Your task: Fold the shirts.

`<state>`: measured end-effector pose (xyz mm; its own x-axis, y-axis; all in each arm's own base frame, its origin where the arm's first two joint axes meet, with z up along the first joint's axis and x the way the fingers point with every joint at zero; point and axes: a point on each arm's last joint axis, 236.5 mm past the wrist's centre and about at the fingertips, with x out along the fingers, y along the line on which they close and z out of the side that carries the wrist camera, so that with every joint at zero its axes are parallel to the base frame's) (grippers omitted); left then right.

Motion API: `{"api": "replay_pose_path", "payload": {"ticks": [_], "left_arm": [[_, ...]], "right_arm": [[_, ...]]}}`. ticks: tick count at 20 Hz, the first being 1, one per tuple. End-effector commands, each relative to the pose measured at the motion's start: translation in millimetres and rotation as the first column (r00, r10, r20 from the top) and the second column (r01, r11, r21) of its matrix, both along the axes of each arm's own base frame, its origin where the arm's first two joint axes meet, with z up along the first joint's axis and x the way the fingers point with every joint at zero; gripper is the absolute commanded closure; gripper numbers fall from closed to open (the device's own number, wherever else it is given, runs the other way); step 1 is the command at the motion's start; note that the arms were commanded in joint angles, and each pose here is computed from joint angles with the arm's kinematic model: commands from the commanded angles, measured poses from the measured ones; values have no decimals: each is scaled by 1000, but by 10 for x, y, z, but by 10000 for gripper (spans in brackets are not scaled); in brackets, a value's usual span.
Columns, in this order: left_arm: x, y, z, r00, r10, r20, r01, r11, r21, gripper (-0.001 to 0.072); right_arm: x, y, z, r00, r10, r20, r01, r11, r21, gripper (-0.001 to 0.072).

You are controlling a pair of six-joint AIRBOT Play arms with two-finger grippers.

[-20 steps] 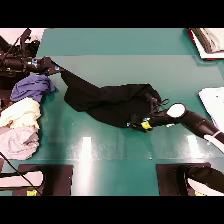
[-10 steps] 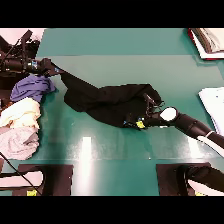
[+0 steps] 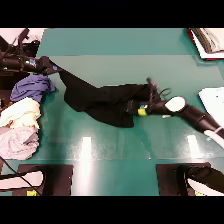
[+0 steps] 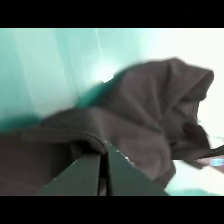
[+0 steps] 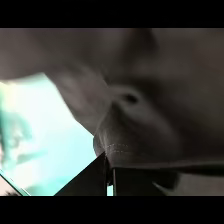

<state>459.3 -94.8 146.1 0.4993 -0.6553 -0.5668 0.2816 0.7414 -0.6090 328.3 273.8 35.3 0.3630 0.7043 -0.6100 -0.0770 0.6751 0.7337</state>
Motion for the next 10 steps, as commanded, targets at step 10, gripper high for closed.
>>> {"api": "replay_pose_path", "payload": {"ticks": [10], "left_arm": [[-1777,-273,3919,516,-31,856,-105,990,98,685]], "right_arm": [[-275,-2170,3902,578,-259,774,424,906,-14,692]]}}
